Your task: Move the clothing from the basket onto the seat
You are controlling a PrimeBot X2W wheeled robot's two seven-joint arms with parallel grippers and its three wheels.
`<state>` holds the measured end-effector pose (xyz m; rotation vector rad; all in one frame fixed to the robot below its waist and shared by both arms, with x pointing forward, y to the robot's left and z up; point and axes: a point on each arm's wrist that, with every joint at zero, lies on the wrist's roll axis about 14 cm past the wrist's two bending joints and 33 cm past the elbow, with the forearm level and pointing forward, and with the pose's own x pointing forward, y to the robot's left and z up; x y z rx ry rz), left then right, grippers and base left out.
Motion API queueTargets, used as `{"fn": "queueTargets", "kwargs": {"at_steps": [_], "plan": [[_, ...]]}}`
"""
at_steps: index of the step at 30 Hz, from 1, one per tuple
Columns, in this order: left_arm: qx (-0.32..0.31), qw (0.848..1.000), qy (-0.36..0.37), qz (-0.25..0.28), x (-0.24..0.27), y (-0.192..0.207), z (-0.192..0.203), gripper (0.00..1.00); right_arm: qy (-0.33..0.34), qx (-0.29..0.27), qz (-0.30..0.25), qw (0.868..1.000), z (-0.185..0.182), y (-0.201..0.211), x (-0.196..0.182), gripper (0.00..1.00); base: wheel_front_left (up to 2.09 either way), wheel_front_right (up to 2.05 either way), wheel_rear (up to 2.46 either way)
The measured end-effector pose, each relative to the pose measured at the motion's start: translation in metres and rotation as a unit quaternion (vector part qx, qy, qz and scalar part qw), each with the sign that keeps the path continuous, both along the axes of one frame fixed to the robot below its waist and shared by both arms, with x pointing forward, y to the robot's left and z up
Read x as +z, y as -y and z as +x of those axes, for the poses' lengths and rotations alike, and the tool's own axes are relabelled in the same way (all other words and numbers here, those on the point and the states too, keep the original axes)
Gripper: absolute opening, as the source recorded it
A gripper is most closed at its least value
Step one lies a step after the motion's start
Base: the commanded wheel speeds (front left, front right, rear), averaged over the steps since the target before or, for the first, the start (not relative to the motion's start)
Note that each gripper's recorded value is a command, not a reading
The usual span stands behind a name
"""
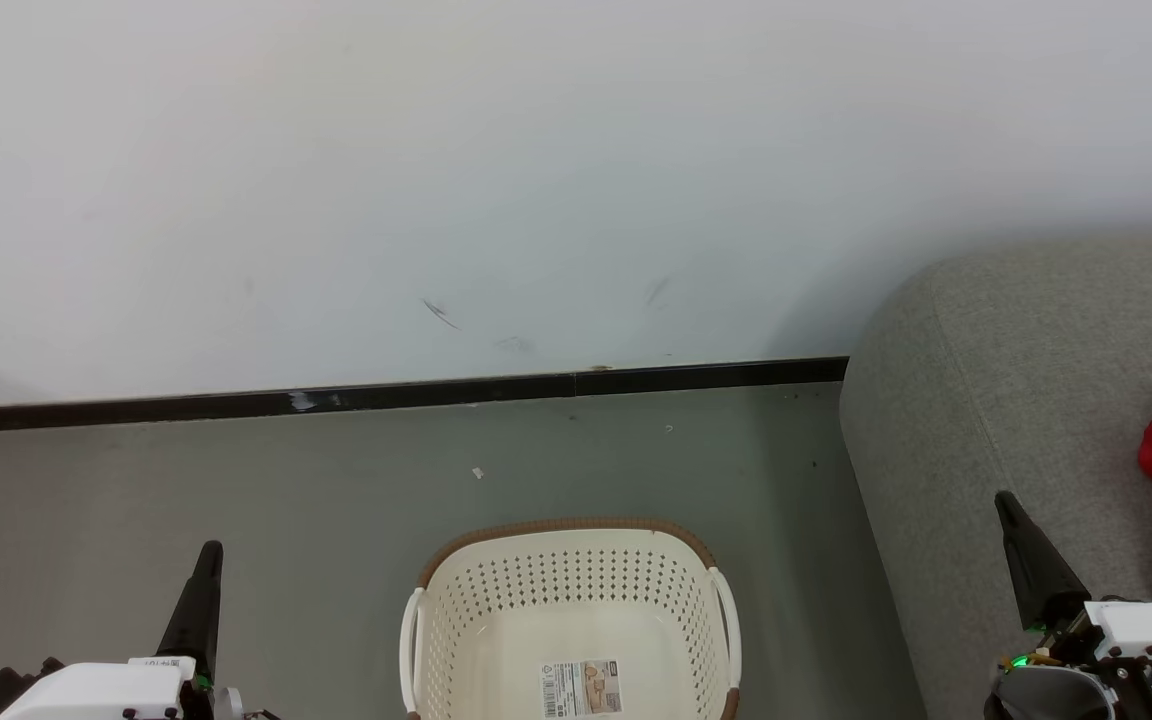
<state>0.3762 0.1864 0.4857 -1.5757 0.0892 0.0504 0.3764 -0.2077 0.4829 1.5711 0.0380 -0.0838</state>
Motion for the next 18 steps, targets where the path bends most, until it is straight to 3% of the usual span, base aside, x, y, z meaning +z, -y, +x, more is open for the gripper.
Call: {"fn": "queueTargets", "kwargs": {"at_steps": [18], "plan": [[0.000, 1.000, -0.001, 0.000, -0.0004, 0.0000, -0.0001, 0.00, 0.000, 0.000, 0.000, 1.000, 0.0000, -0.0002, 0.0000, 0.00, 0.00, 0.00, 0.00]]}}
